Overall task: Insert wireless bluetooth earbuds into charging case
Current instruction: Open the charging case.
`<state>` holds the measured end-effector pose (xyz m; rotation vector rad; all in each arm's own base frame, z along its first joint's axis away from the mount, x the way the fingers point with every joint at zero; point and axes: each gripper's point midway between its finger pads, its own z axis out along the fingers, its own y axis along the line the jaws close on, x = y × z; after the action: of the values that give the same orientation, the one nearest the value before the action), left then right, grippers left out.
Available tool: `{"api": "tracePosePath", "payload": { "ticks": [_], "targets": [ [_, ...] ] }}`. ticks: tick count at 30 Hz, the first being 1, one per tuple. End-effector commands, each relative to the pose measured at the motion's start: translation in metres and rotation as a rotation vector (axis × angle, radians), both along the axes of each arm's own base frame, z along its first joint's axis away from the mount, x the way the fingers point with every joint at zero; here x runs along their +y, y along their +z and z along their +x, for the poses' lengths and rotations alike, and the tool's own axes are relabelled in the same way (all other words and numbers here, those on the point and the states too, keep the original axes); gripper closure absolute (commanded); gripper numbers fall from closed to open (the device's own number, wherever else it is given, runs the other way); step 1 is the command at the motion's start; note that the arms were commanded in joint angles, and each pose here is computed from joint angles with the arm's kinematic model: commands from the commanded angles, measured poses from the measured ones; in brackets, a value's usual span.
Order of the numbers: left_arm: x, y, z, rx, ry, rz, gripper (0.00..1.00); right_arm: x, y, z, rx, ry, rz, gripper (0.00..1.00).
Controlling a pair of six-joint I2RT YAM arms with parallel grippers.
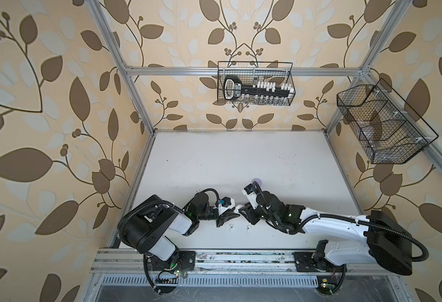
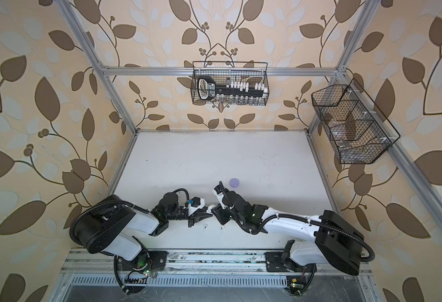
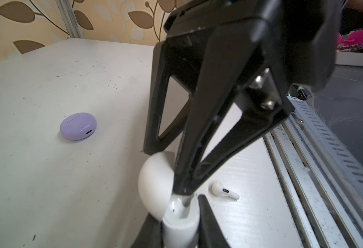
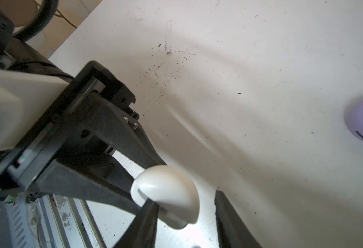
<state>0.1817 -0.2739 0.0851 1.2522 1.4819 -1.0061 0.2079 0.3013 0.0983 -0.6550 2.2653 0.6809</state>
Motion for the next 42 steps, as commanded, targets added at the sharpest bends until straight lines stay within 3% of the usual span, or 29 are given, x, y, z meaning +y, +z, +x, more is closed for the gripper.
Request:
{"api": "tracePosePath", "payload": {
  "ticks": [1,18,30,32,34,42],
  "targets": [
    [-0.005,0.018,-0.01,-0.056,-0.068,-0.053,0.9,0.011,0.013,0.001,-0.034,0.05,0.033,0.59],
    [-0.006,0.017,-0.011,-0.041,-0.08,-0.048,0.87,0.006,0.021,-0.004,-0.075,0.075,0.052,0.8],
    [-0.006,0.018,-0.008,-0.035,-0.066,-0.045,0.7,0.001,0.027,-0.007,-0.094,0.076,0.072,0.8],
    [-0.006,0.018,-0.008,-0.036,-0.065,-0.045,0.74,0.0,0.028,-0.006,-0.096,0.073,0.073,0.78],
    [-0.006,0.018,-0.008,-0.036,-0.065,-0.044,0.77,0.0,0.029,-0.007,-0.095,0.073,0.075,0.64],
    [-0.006,0.017,-0.008,-0.039,-0.062,-0.042,0.87,-0.004,0.028,-0.007,-0.095,0.064,0.068,0.62]
  ]
}}
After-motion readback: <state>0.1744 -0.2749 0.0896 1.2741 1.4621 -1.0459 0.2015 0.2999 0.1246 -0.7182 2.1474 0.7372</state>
